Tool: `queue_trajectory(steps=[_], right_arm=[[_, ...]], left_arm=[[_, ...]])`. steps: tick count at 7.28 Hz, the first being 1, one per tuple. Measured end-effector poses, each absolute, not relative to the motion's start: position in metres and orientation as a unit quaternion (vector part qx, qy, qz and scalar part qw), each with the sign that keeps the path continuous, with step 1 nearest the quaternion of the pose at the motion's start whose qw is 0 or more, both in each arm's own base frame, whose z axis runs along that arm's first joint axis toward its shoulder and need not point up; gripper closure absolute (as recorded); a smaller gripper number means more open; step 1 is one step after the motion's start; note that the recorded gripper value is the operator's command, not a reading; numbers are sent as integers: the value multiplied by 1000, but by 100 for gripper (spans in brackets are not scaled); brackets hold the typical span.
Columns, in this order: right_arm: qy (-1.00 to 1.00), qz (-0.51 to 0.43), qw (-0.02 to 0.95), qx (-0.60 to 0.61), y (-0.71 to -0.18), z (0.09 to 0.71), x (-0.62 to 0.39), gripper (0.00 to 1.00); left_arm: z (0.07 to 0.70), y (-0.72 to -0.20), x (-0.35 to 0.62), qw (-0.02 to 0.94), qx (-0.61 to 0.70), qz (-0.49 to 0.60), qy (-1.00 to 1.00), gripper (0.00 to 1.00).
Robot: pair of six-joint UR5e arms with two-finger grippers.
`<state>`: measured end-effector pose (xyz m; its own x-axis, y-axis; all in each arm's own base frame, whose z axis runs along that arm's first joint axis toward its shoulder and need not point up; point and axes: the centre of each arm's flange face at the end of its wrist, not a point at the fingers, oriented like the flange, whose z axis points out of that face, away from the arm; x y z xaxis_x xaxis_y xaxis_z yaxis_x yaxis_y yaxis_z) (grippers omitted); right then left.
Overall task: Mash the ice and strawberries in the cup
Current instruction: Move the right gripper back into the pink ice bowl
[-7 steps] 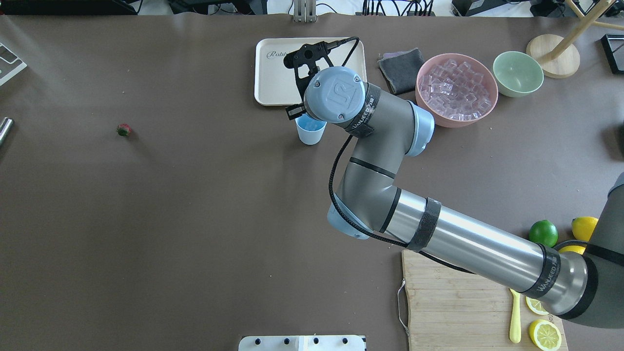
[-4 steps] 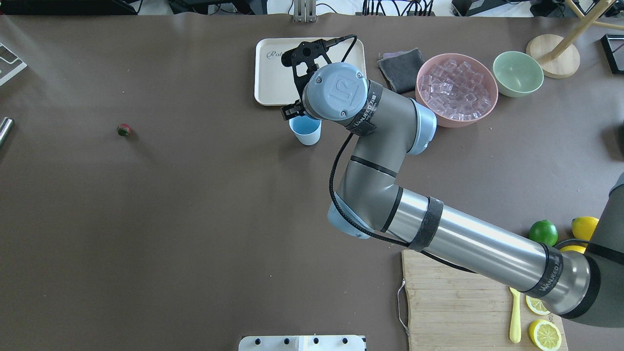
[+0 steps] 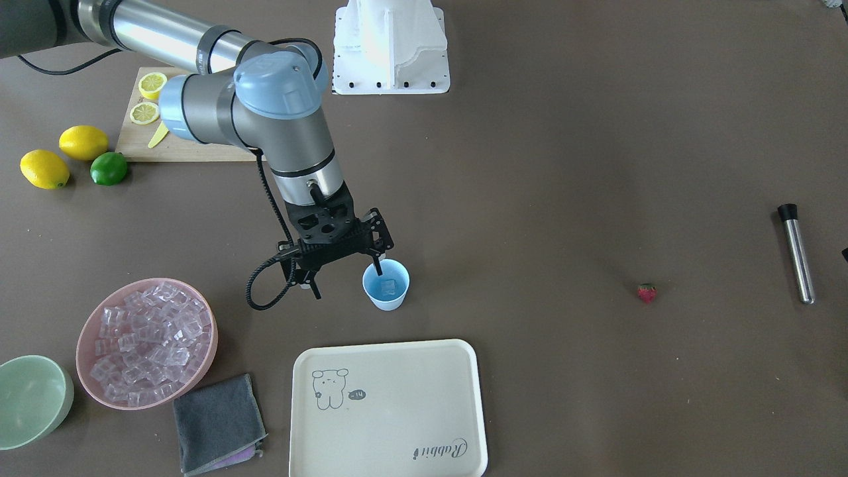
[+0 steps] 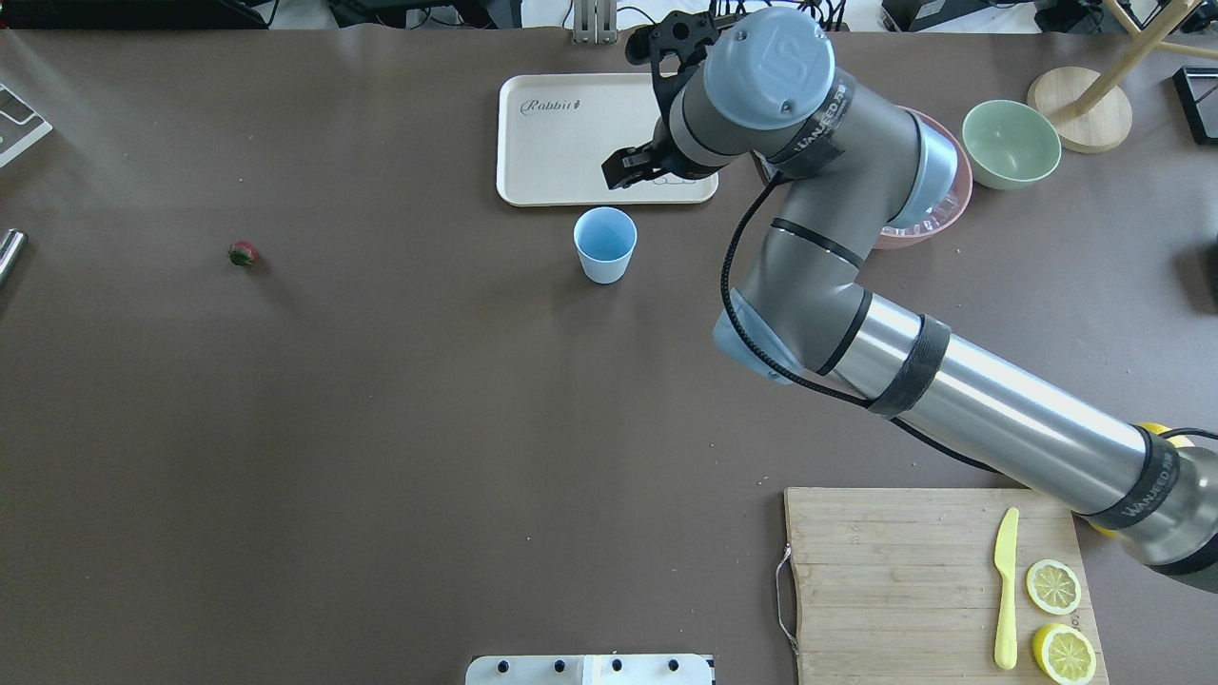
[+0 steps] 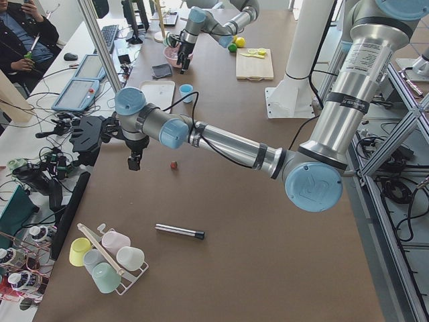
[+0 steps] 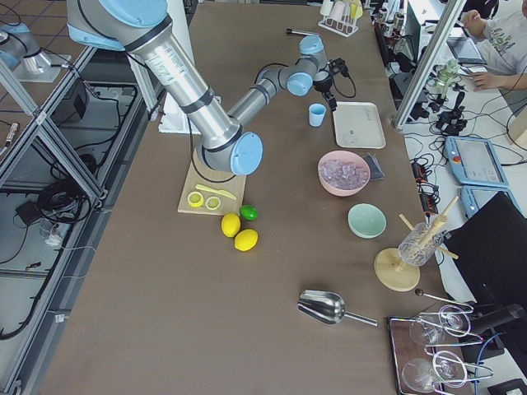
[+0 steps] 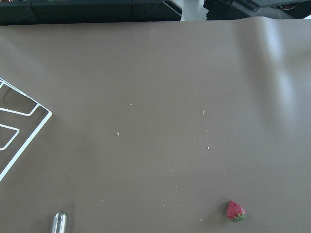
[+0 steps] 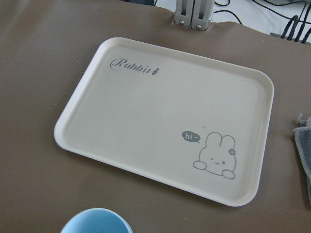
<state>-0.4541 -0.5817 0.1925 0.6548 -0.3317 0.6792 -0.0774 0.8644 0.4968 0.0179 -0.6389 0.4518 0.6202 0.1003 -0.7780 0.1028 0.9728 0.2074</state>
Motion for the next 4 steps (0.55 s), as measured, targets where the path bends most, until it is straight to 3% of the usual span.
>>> queue_trajectory(steps=[4], right_arm=[[-373,-61,898,224,-622,292,-345,1]], left_arm=[[430,-636,16,890,137,6,436,2]])
